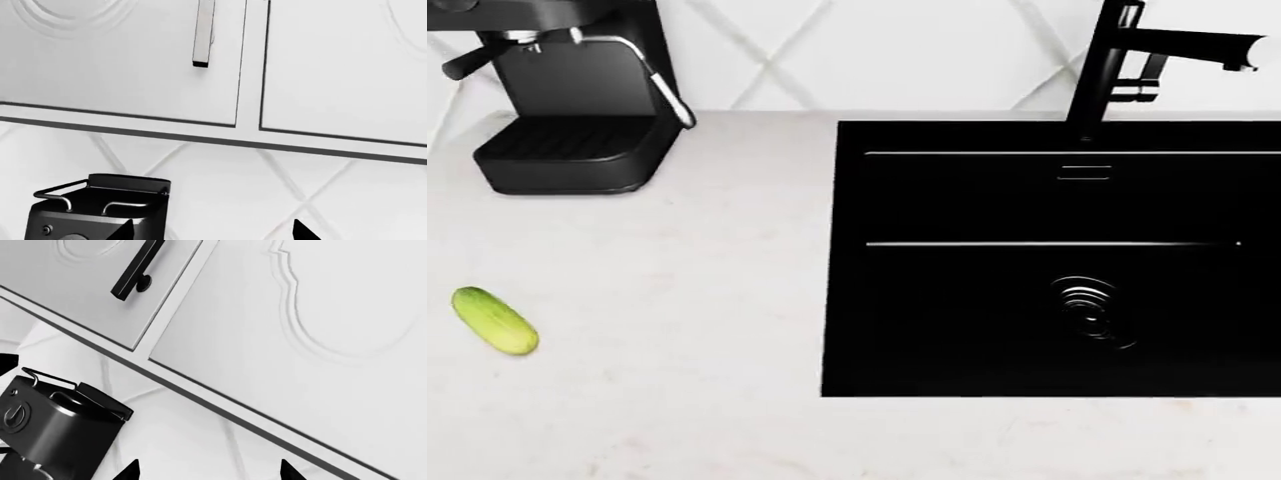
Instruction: Place the two vegetables and bowl onto the tray for setting up a vegetable dip station.
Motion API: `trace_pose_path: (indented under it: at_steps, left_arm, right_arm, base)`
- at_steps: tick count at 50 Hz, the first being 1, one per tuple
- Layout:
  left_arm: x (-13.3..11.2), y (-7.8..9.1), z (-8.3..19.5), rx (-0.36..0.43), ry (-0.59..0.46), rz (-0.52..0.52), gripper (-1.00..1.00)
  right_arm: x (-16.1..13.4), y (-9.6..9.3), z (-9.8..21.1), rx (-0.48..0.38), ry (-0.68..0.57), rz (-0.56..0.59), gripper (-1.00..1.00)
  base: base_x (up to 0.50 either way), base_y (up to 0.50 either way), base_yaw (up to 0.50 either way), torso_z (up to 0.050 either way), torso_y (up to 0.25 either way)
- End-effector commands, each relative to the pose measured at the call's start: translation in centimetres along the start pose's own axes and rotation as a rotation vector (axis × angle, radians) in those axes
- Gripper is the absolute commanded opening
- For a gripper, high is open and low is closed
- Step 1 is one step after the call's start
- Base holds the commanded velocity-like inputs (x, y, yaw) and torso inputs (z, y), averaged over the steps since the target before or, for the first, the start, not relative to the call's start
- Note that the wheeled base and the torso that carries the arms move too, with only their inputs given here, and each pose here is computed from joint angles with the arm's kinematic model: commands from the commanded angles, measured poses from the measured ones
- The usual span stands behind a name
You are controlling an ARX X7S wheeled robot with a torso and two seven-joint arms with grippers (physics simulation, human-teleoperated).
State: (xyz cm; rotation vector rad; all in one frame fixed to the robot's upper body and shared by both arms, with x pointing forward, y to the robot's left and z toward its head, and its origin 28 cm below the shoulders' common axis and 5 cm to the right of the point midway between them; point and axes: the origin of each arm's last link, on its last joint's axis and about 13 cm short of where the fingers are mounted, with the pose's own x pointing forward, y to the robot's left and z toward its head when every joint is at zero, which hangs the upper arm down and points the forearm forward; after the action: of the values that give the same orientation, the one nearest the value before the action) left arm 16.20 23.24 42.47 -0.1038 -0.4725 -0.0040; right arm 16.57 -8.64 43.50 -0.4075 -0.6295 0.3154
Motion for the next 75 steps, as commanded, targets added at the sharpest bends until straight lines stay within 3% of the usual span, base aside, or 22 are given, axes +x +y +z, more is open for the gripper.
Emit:
trace_pose_path:
  at_steps: [1, 41, 47, 49, 58, 75]
  left_arm:
    - [0.0, 0.0, 0.0, -0.001, 0.001, 0.001, 1.00]
    - [0.0, 0.0, 0.1, 0.001, -0.002, 0.001, 1.00]
    - [0.0, 0.1, 0.0, 0.000, -0.002, 0.005, 1.00]
    - [0.0, 0.1, 0.1, 0.000, -0.001, 0.007, 1.00]
    - [0.0, 0.1, 0.1, 0.000, 0.000, 0.010, 1.00]
    - [0.2, 0.0, -0.1, 0.003, 0.001, 0.009, 1.00]
  right_arm:
    - [0.1, 0.0, -0.1, 0.001, 0.003, 0.003, 1.00]
    - [0.2, 0.7, -1.1, 0.045, 0.039, 0.041, 1.00]
    - [0.2, 1.3, -2.3, 0.084, 0.159, 0.117, 1.00]
    - [0.2, 1.5, -2.9, 0.150, 0.201, 0.144, 1.00]
    - [0.9, 1.6, -4.5, 0.276, 0.296, 0.211, 1.00]
    - [2.6, 2.3, -6.9, 0.322, 0.471, 0.413, 1.00]
  base:
    - [0.02, 0.50, 0.00, 0.000, 0.000]
    - [0.02, 0.50, 0.00, 0.000, 0.000]
    - [0.02, 0.07, 0.00, 0.000, 0.000]
    - [0.00, 0.00, 0.00, 0.000, 0.000]
    - [0.00, 0.00, 0.00, 0.000, 0.000]
    - [0.00, 0.00, 0.00, 0.000, 0.000]
